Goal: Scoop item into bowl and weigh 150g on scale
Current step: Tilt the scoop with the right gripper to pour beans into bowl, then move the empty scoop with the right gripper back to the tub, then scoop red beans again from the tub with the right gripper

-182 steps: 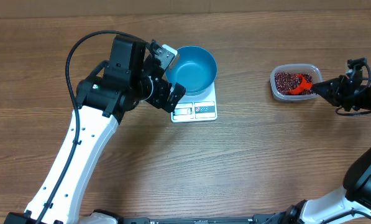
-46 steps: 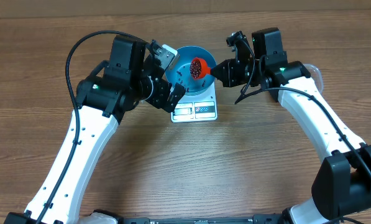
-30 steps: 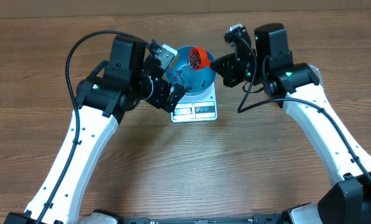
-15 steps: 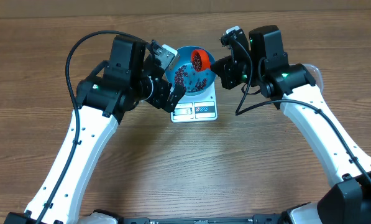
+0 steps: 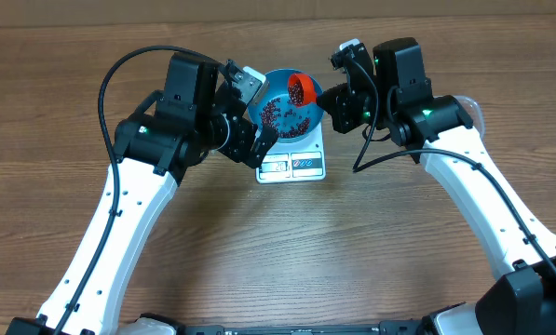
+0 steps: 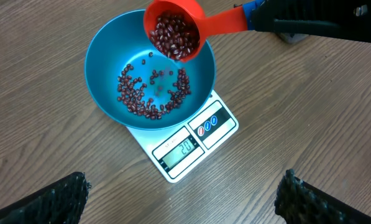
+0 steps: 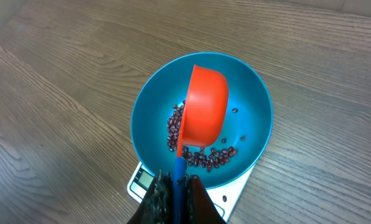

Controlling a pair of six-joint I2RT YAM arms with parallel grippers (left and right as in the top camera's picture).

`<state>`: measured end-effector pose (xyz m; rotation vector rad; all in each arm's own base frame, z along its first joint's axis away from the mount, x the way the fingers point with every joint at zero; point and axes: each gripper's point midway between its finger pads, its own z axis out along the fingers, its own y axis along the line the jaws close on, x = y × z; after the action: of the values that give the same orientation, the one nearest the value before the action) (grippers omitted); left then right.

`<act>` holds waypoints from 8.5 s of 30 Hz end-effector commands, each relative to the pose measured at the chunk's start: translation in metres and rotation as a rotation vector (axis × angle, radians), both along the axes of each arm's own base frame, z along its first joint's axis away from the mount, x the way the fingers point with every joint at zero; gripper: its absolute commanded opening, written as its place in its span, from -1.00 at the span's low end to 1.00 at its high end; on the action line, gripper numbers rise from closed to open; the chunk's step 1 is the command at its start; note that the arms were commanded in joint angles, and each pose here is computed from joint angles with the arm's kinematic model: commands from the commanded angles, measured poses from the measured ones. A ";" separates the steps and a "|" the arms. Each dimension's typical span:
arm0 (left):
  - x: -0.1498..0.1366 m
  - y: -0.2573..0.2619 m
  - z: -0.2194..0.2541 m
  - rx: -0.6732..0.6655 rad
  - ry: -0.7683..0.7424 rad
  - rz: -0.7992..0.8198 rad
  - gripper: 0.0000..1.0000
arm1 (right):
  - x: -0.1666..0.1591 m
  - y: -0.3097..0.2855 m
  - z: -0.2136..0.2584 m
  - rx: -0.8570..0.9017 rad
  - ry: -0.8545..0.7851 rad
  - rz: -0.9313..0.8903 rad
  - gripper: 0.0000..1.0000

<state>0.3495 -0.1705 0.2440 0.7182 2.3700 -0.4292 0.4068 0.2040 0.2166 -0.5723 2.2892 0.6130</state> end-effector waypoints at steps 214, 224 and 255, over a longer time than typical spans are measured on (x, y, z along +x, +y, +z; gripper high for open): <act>-0.003 -0.002 0.015 -0.015 -0.043 -0.025 0.99 | -0.032 -0.261 -0.108 0.428 0.522 -0.530 -0.93; -0.003 -0.002 0.015 -0.015 -0.043 -0.025 0.99 | -0.032 -0.273 -0.106 0.471 0.532 -0.590 -0.93; -0.003 -0.002 0.015 -0.015 -0.043 -0.025 0.99 | -0.042 -0.292 -0.073 0.679 0.425 -0.523 -0.93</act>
<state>0.3495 -0.1705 0.2439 0.7183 2.3704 -0.4292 0.3633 -0.0949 0.1325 0.5757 2.3255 1.1600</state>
